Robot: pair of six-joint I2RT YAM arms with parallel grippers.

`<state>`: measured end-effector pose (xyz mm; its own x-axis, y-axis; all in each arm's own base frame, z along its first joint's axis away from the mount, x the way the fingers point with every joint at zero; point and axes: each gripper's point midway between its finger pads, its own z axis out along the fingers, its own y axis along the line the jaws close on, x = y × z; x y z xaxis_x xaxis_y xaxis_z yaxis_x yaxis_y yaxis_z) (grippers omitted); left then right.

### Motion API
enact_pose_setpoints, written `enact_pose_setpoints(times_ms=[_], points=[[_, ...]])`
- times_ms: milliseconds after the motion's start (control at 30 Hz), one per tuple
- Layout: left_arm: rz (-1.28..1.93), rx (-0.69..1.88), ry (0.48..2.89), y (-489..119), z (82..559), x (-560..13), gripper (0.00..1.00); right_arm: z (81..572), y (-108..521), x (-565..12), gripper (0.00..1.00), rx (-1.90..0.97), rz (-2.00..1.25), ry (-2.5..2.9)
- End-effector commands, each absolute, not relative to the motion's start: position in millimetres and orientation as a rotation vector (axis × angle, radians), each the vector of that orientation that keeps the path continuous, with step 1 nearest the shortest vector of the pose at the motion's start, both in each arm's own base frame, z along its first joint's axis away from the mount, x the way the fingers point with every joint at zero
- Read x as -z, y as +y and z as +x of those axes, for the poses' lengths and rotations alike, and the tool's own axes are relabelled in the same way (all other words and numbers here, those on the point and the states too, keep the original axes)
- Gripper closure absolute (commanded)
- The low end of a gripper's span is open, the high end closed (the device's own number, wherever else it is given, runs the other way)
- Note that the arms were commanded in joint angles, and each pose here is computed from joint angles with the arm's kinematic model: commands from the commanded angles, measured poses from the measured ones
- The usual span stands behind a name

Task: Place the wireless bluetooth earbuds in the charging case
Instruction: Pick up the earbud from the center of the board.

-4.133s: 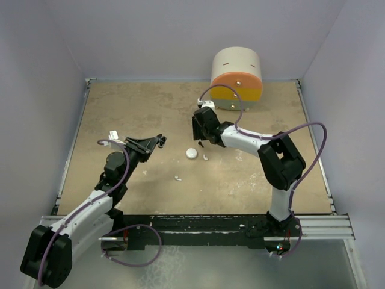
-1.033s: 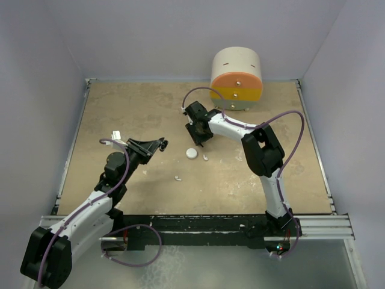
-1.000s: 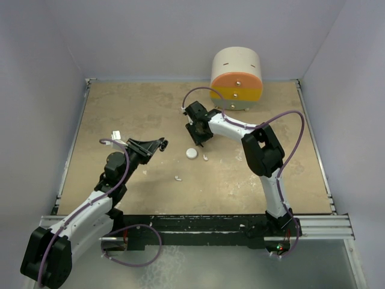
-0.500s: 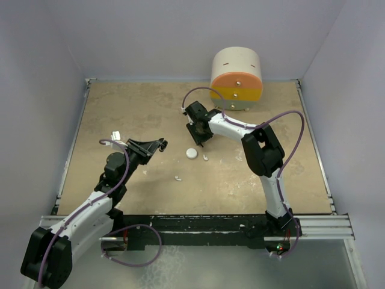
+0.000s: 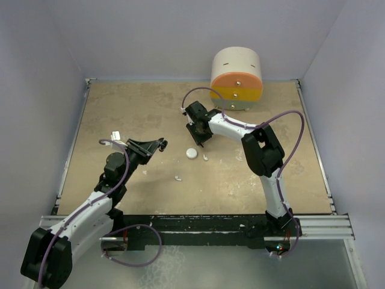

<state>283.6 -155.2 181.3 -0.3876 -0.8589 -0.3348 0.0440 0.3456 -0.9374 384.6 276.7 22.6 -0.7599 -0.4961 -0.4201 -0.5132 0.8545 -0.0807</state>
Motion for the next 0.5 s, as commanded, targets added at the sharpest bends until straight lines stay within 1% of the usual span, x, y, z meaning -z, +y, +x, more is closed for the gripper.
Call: enact_pose_setpoints(times_ms=[0, 467], points=[[-0.703, 1.202, 1.620, -153.1, 284.1, -193.4, 1.00, 380.3, 282.4, -17.3, 0.67, -0.087, -0.784, 2.604], [-0.701, 1.200, 1.619, -152.4, 283.7, -193.7, 1.00, 375.6, 284.8, -17.3, 0.73, -0.118, -0.790, 2.615]])
